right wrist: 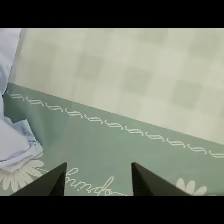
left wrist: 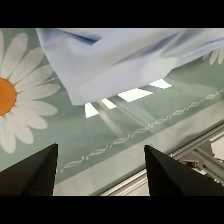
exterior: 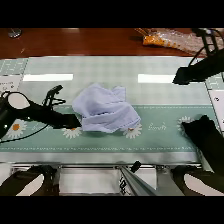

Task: Fold the shirts.

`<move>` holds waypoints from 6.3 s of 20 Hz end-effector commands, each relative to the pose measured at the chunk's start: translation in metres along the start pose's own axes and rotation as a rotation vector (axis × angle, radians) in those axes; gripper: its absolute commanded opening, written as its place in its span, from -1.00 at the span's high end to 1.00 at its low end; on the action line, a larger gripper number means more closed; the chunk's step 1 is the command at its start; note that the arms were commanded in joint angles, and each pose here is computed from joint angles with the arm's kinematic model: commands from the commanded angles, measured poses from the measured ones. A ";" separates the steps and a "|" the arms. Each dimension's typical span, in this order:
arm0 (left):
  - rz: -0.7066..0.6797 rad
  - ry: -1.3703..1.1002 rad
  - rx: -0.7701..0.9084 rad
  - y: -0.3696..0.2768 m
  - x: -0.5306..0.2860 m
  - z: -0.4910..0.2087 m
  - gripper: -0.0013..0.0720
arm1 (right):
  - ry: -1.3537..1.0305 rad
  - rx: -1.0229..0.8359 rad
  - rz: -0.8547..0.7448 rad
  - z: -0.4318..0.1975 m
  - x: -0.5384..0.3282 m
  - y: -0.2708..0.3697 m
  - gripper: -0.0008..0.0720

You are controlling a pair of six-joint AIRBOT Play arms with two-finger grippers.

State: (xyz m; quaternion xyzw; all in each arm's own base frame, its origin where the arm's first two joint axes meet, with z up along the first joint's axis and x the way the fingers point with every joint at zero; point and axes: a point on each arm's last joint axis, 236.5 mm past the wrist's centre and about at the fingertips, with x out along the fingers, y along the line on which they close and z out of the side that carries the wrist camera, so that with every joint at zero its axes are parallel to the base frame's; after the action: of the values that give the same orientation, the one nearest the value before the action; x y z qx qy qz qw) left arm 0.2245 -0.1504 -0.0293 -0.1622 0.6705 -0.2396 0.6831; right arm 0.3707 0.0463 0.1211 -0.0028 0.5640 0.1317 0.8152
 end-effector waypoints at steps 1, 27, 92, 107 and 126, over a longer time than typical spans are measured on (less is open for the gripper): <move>-0.035 -0.037 -0.098 0.016 0.031 0.002 -0.80 | -0.042 0.098 0.061 0.000 -0.011 -0.023 -0.38; -0.236 0.041 -0.062 -0.009 0.083 0.006 0.92 | 0.211 0.361 0.444 -0.133 0.157 0.073 -0.64; -0.046 -0.316 0.058 -0.032 -0.065 0.161 0.92 | -0.122 -0.175 0.123 0.133 0.084 0.072 0.93; -0.047 -0.346 -0.076 0.054 -0.170 0.192 -0.57 | -0.025 -0.055 -0.082 0.096 0.030 -0.011 -0.02; -0.127 0.064 -0.293 0.088 0.043 0.101 -0.16 | 0.149 0.134 0.011 0.033 0.043 -0.049 -0.16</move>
State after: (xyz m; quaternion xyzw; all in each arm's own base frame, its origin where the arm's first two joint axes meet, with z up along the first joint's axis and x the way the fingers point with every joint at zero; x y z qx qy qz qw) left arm 0.3402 -0.0933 -0.0880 -0.3015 0.6923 -0.1814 0.6300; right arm 0.4264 0.0141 0.0863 0.0454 0.6308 0.0989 0.7683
